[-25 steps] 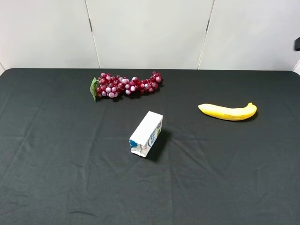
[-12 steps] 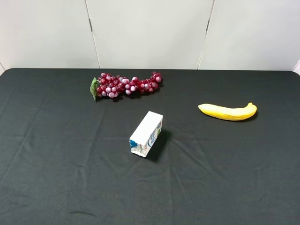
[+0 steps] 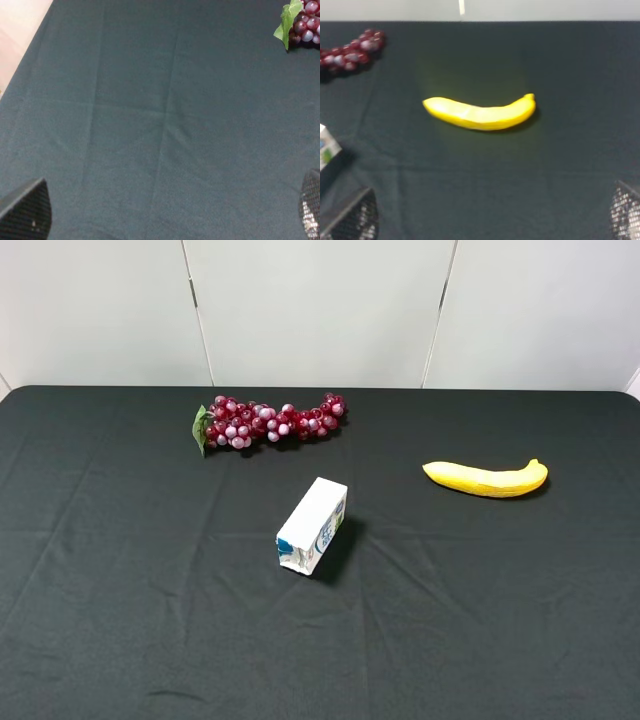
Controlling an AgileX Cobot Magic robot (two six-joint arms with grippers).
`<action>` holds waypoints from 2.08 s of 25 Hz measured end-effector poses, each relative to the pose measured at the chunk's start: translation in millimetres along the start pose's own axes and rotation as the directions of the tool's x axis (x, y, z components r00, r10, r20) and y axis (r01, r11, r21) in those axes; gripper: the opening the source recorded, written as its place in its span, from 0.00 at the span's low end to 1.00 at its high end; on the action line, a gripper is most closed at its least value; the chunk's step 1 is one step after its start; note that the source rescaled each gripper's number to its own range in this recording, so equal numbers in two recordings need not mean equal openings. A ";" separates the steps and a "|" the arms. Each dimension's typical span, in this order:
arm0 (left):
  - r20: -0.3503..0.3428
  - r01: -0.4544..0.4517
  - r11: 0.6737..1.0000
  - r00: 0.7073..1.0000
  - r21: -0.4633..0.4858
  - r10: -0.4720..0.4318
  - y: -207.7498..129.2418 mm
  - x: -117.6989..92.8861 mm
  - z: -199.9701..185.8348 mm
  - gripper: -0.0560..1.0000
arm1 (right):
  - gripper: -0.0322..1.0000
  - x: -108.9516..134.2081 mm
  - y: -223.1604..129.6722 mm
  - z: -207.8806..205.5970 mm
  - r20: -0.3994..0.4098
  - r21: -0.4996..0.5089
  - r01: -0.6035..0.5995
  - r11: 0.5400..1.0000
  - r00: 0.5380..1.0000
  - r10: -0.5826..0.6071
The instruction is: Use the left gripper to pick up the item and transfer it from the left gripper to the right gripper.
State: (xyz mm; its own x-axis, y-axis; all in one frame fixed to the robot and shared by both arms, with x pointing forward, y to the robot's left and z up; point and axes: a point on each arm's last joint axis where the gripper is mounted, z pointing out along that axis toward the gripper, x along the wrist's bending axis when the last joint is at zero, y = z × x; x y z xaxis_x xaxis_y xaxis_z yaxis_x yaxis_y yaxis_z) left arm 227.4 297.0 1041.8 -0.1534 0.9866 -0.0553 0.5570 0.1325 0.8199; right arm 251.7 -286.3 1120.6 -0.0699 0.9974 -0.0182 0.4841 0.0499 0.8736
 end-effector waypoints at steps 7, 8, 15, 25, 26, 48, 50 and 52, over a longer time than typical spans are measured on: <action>0.000 0.000 1.000 1.000 0.000 0.000 0.0 0.0 0.0 1.00 | 1.00 -0.3 -50.2 1.7 0.065 -0.117 -0.035 0.993 0.997 0.043; 0.000 0.000 1.000 1.000 0.000 0.000 0.0 0.0 0.0 1.00 | 1.00 -0.8 -55.1 4.2 0.070 -0.113 -0.043 0.993 0.996 0.051; 0.000 0.000 1.000 1.000 0.000 0.000 0.0 0.0 0.0 1.00 | 1.00 -3.5 -65.7 17.4 0.086 -0.077 -0.083 0.994 0.992 0.090; -0.001 0.000 1.000 1.000 0.000 0.000 0.0 0.1 0.0 1.00 | 1.00 -4.1 -65.0 17.3 0.091 -0.087 -0.092 0.992 0.991 0.100; -0.001 0.000 1.000 1.000 0.000 0.000 0.0 0.1 0.0 1.00 | 1.00 -4.1 -65.0 17.3 0.091 -0.087 -0.092 0.992 0.991 0.100; -0.001 0.000 1.000 1.000 0.000 0.000 0.0 0.1 0.0 1.00 | 1.00 -4.4 -65.2 16.6 -0.001 -0.084 -0.050 0.995 0.999 0.050; -0.001 0.000 1.000 1.000 0.000 0.000 0.0 0.1 0.0 1.00 | 1.00 -4.4 -65.2 16.6 -0.001 -0.084 -0.050 0.995 0.999 0.050; -0.001 0.000 1.000 1.000 0.000 0.000 0.0 0.1 0.0 1.00 | 1.00 -4.4 -65.2 16.6 -0.001 -0.084 -0.050 0.995 0.999 0.050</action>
State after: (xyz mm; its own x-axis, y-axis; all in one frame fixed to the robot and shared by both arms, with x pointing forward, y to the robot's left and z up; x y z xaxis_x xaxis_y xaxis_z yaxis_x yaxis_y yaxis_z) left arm 227.4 297.0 1041.8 -0.1538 0.9866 -0.0546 0.5570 0.1322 0.8199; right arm 235.0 -293.1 1055.7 -0.0462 0.9986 0.0259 0.4119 -0.0046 0.9112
